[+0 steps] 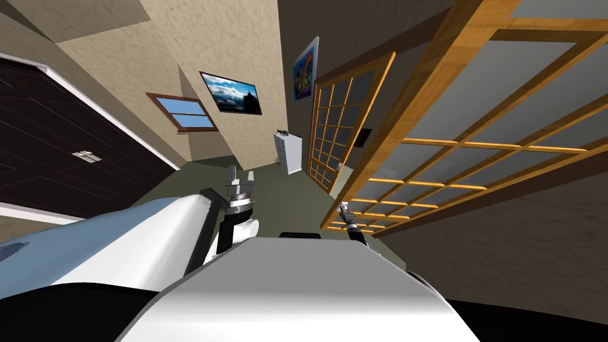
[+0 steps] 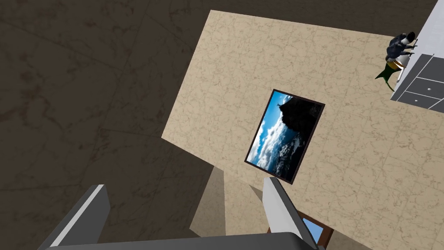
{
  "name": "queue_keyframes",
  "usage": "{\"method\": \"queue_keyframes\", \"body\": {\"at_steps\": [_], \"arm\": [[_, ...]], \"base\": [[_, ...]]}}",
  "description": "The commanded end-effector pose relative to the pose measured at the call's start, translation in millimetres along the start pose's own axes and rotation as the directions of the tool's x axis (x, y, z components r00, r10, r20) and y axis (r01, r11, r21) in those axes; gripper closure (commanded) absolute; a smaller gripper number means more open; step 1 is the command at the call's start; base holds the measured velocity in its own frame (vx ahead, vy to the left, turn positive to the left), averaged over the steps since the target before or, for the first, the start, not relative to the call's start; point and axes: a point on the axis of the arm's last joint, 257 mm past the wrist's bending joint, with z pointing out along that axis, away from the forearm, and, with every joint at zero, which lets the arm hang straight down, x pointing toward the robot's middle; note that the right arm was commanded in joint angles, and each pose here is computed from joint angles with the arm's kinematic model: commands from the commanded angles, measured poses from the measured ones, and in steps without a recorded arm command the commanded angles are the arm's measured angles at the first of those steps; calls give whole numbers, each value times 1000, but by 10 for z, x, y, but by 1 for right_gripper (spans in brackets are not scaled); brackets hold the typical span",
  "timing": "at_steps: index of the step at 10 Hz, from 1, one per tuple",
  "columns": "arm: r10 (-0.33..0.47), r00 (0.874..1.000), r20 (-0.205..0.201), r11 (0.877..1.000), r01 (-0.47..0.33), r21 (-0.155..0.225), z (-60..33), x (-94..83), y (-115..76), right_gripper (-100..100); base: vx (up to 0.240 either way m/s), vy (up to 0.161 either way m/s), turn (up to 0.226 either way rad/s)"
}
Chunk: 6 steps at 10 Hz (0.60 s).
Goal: Pull the door open
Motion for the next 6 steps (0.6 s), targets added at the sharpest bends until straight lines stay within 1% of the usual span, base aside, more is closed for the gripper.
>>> {"method": "queue_keyframes", "body": {"at_steps": [1, 4, 5, 6], "arm": [[0, 1000, -9, 1000, 0, 26, -59, 20, -16, 100], [0, 1000, -15, 997, 1, 75, -201, 37, -27, 100], [0, 1000, -16, 997, 1, 83, -224, 39, -29, 100], [1, 1000, -17, 995, 1, 99, -269, 44, -34, 100]], "base": [[-189, -57, 125], [-208, -63, 106], [-180, -53, 49], [-177, -52, 73]]}}
